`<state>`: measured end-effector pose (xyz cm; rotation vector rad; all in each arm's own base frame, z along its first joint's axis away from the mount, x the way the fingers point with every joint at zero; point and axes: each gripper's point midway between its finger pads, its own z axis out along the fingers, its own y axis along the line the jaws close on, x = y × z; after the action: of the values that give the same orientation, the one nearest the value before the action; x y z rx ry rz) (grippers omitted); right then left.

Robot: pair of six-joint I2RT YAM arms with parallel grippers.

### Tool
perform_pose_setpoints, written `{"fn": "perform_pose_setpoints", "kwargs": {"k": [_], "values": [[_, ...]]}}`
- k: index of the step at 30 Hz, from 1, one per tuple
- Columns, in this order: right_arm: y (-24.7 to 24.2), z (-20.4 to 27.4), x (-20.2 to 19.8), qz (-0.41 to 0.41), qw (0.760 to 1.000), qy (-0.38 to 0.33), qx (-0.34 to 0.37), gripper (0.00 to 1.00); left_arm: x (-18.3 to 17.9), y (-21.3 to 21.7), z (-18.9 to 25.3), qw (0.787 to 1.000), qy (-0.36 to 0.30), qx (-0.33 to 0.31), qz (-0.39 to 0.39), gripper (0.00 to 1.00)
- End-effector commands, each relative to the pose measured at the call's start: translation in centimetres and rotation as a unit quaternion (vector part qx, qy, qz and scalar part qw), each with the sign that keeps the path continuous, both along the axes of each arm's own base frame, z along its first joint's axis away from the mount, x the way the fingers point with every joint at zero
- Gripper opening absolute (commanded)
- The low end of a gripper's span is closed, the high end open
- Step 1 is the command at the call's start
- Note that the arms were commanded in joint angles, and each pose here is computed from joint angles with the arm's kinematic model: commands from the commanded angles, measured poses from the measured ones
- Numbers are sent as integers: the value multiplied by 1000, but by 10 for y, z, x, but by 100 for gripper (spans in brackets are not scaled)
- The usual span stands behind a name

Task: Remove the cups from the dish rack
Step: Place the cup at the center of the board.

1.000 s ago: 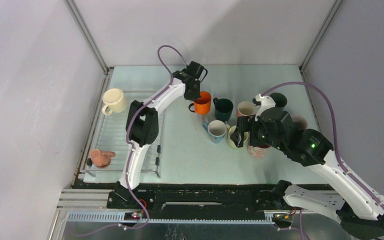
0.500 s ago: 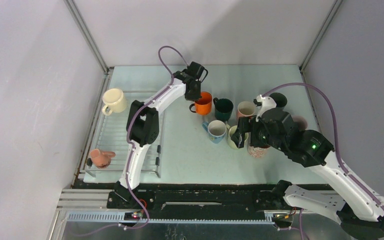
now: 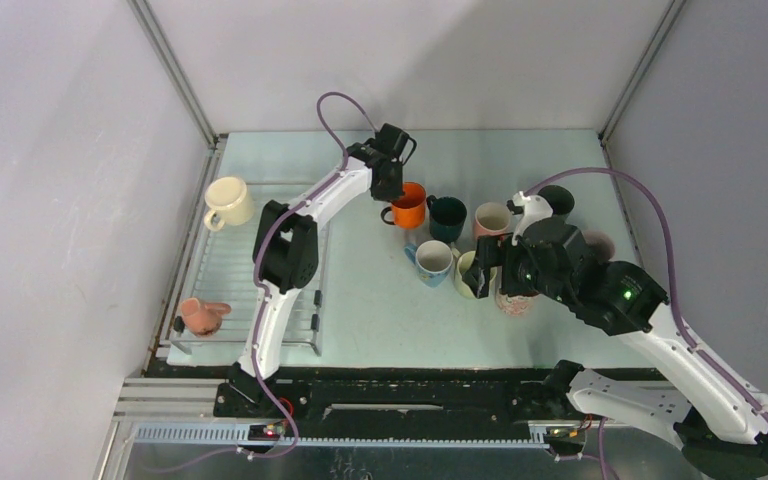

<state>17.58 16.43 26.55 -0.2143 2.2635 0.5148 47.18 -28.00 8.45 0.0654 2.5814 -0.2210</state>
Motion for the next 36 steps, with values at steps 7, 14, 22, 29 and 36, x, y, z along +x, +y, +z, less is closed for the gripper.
{"fn": "perform_pose_setpoints", "kwargs": {"k": [7, 14, 22, 29, 36], "values": [[-1, 1, 0, -8, 1000, 1, 11, 100, 4, -11, 26, 999, -34, -27, -7, 25], [1, 1, 2, -7, 1000, -1, 11, 100, 6, -13, 38, 998, -46, -32, -12, 33], [3, 1, 3, -5, 1000, -1, 13, 100, 9, -14, 65, 997, -69, -40, -20, 51], [4, 1, 4, -5, 1000, -2, 12, 100, 11, -18, 97, 993, -96, -58, -28, 71], [4, 2, 5, -4, 1000, -4, 14, 100, 7, -15, 135, 989, -126, -72, -33, 84]]}}
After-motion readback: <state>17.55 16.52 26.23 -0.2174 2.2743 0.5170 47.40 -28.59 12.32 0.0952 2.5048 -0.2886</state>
